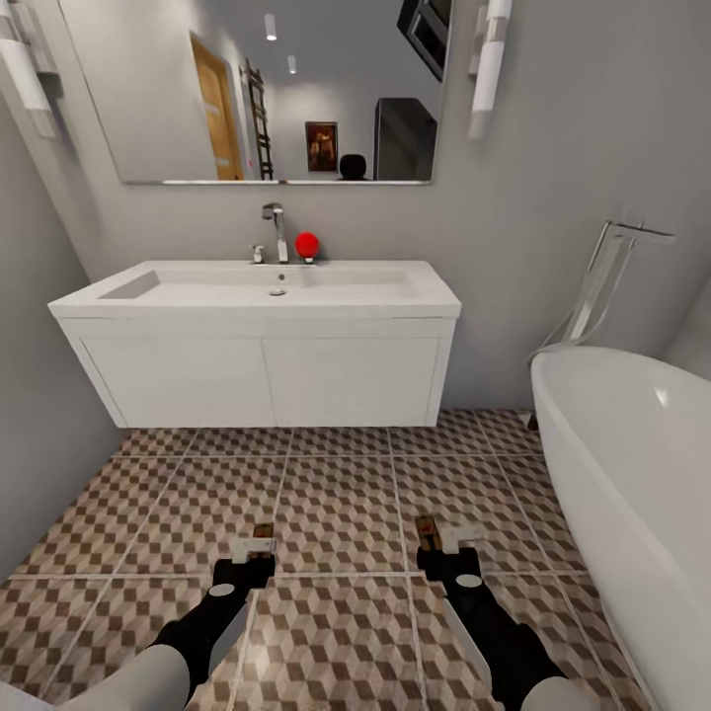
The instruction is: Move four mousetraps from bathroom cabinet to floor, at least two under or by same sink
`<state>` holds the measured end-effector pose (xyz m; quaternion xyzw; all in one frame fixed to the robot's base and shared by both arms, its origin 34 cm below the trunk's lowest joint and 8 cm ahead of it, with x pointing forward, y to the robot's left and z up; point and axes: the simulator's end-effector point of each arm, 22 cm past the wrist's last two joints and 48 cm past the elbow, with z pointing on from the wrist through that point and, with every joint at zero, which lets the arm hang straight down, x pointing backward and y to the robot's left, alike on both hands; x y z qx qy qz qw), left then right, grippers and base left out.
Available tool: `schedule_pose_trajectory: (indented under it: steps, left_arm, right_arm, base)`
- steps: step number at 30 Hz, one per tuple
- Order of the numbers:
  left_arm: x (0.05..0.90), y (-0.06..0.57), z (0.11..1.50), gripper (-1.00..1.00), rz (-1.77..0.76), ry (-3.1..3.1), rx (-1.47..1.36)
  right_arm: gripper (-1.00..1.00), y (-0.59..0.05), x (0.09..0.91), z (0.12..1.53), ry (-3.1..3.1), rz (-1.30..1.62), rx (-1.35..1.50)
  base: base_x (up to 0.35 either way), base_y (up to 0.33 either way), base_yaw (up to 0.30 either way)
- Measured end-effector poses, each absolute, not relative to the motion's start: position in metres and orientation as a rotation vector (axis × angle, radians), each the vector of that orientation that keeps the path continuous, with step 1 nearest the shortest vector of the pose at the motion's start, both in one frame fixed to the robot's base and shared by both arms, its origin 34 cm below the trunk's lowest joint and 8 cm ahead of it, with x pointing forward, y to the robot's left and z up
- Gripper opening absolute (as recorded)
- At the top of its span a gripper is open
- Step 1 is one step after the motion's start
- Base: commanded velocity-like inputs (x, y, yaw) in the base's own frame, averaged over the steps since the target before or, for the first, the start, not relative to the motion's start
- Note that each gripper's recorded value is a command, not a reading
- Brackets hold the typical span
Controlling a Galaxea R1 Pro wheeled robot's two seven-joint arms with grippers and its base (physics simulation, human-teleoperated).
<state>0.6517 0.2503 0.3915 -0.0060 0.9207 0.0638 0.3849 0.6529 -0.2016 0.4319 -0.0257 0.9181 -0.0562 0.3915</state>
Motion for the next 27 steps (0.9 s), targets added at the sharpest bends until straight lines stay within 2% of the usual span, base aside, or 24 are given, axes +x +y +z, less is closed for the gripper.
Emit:
schedule_pose_trajectory:
  steps: [16,27]
  left_arm:
    - [0.638,0.250,0.344,-1.00,0.163,2.369,-0.013]
    - [0.652,0.250,0.358,-1.00,0.148,2.266,-0.025]
  right_arm:
    - [-1.00,-0.202,0.640,0.384,2.355,-0.143,-0.067]
    - [-1.00,-0.201,0.646,0.389,2.312,-0.134,-0.055]
  base:
    - [0.000,0.000,0.000]
    - [0.000,0.000,0.000]
